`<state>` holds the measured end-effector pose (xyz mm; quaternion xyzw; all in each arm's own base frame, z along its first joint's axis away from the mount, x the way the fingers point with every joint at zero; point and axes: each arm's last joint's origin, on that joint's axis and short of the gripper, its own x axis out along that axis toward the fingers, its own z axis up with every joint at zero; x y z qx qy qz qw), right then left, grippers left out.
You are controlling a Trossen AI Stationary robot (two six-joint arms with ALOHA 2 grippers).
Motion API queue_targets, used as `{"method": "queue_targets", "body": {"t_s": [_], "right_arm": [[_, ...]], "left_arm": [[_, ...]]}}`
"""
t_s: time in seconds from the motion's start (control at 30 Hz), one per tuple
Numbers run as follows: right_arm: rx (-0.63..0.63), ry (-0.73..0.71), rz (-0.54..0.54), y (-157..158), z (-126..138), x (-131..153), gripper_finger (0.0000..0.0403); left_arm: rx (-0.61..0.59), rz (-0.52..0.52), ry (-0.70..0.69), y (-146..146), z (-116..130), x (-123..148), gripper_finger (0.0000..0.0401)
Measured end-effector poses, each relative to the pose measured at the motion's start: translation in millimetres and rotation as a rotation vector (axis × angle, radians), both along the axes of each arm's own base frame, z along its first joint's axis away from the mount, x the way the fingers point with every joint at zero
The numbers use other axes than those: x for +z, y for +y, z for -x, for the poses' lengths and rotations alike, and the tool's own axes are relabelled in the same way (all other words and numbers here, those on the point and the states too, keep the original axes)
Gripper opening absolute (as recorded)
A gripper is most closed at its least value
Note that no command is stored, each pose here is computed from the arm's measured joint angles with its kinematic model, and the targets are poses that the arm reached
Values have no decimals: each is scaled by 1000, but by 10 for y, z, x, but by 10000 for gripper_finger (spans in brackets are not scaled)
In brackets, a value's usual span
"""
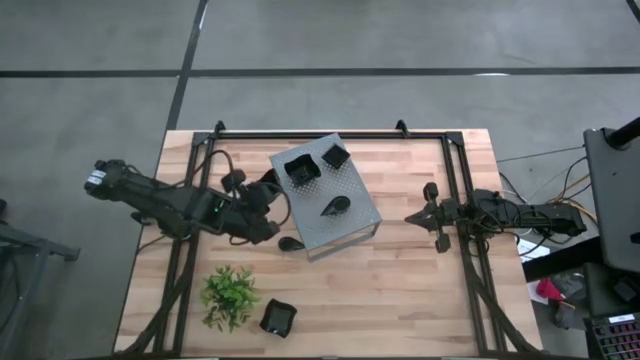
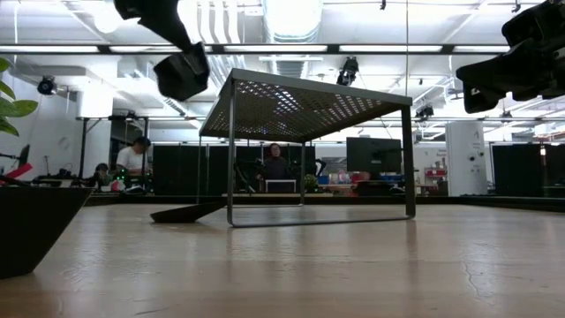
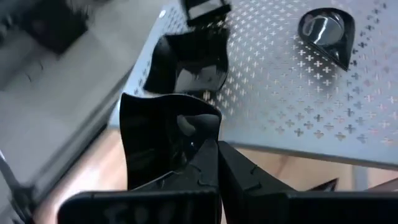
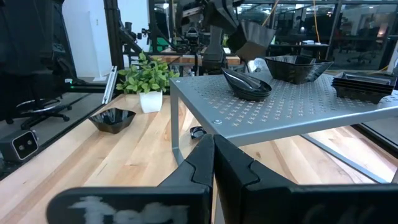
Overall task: Pick & Place Mini shaped plates
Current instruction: Stack the distorted square plate on top of the distorted square plate on the shelf
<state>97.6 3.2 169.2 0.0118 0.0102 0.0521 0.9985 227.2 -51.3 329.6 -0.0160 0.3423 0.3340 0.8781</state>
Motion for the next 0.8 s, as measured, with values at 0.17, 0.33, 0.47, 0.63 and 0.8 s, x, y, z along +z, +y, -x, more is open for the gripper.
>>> {"method": "queue_targets", "body": {"t_s": [0.17,0.33,0.47,0.63,0.8], "right_arm": [[0,0,0,0,0,0,9],[0,0,0,0,0,0,9],[0,0,0,0,0,0,9],[0,0,0,0,0,0,9],[0,0,0,0,0,0,9]], "left_arm": [[-23,-45,-13,104,-92,42,0],[47,-69,-94,250,-176,99,0],[107,-58,-179,383,-241,176,0],[104,-87,-284,457,-339,281,0],[86,-104,-265,472,-488,202,0]]}}
